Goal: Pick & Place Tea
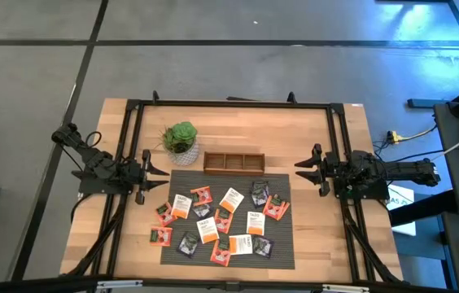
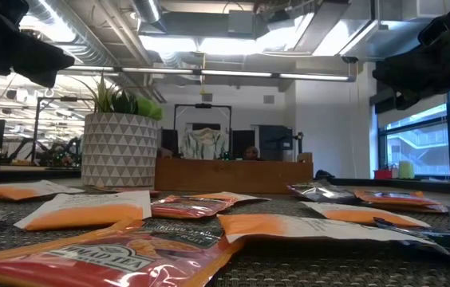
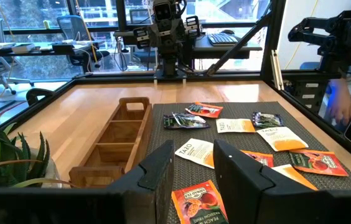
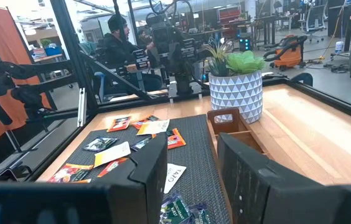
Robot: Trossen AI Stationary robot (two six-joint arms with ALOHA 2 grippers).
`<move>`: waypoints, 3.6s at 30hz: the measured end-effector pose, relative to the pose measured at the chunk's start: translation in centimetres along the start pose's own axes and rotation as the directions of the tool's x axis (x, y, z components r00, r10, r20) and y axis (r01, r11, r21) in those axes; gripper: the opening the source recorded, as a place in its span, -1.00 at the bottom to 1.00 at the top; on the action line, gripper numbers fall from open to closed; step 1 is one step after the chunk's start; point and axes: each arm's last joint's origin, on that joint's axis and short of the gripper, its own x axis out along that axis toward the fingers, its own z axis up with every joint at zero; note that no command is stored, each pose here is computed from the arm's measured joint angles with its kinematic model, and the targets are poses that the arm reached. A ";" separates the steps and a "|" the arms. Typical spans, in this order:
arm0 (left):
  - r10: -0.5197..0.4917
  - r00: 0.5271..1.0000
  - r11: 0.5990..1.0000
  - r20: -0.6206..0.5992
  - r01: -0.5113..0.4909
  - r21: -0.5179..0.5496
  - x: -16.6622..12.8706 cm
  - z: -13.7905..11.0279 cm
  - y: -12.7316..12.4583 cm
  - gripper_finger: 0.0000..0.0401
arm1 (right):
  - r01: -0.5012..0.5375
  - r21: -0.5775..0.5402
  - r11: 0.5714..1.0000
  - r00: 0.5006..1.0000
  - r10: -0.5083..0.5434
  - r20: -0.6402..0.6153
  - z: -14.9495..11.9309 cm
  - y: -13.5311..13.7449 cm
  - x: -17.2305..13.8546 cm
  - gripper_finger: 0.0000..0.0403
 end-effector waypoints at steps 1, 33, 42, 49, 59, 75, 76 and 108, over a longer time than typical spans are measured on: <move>0.000 1.000 1.000 0.000 0.000 0.000 0.0 0.0 0.0 -0.45 | 0.000 0.000 1.000 1.000 0.000 0.000 0.0 0.0 0.0 -0.29; -0.001 1.000 1.000 0.000 0.001 0.000 0.0 0.0 0.0 -0.45 | 0.000 0.000 1.000 1.000 0.000 -0.001 0.0 0.0 0.0 -0.29; 0.000 1.000 1.000 0.000 0.000 0.000 0.0 0.0 0.0 -0.45 | 0.000 0.000 1.000 1.000 0.000 -0.001 0.0 0.0 0.0 -0.29; 0.000 1.000 1.000 0.000 0.000 0.000 0.0 0.0 0.0 -0.45 | 0.007 -0.130 0.991 1.000 -0.007 0.001 0.0 0.0 0.0 -0.29; 0.009 1.000 1.000 0.001 -0.009 0.000 0.0 0.0 0.0 -0.45 | 0.003 -0.251 0.968 1.000 -0.003 0.001 0.0 0.0 0.0 -0.29; 0.022 0.994 0.996 0.109 -0.013 -0.084 -0.1 1.2 0.0 -0.45 | -0.026 -0.051 0.998 0.978 0.036 0.205 2.1 0.4 0.2 -0.18; 0.023 0.993 0.996 0.119 -0.012 -0.092 -0.1 1.3 0.0 -0.45 | -0.025 -0.060 0.998 0.976 0.038 0.213 2.2 0.4 0.3 -0.14; -0.079 0.994 0.993 -0.070 0.073 -0.096 10.5 0.1 -3.0 -0.45 | -0.059 0.001 0.998 0.869 0.052 -0.493 -1.9 3.4 12.7 0.29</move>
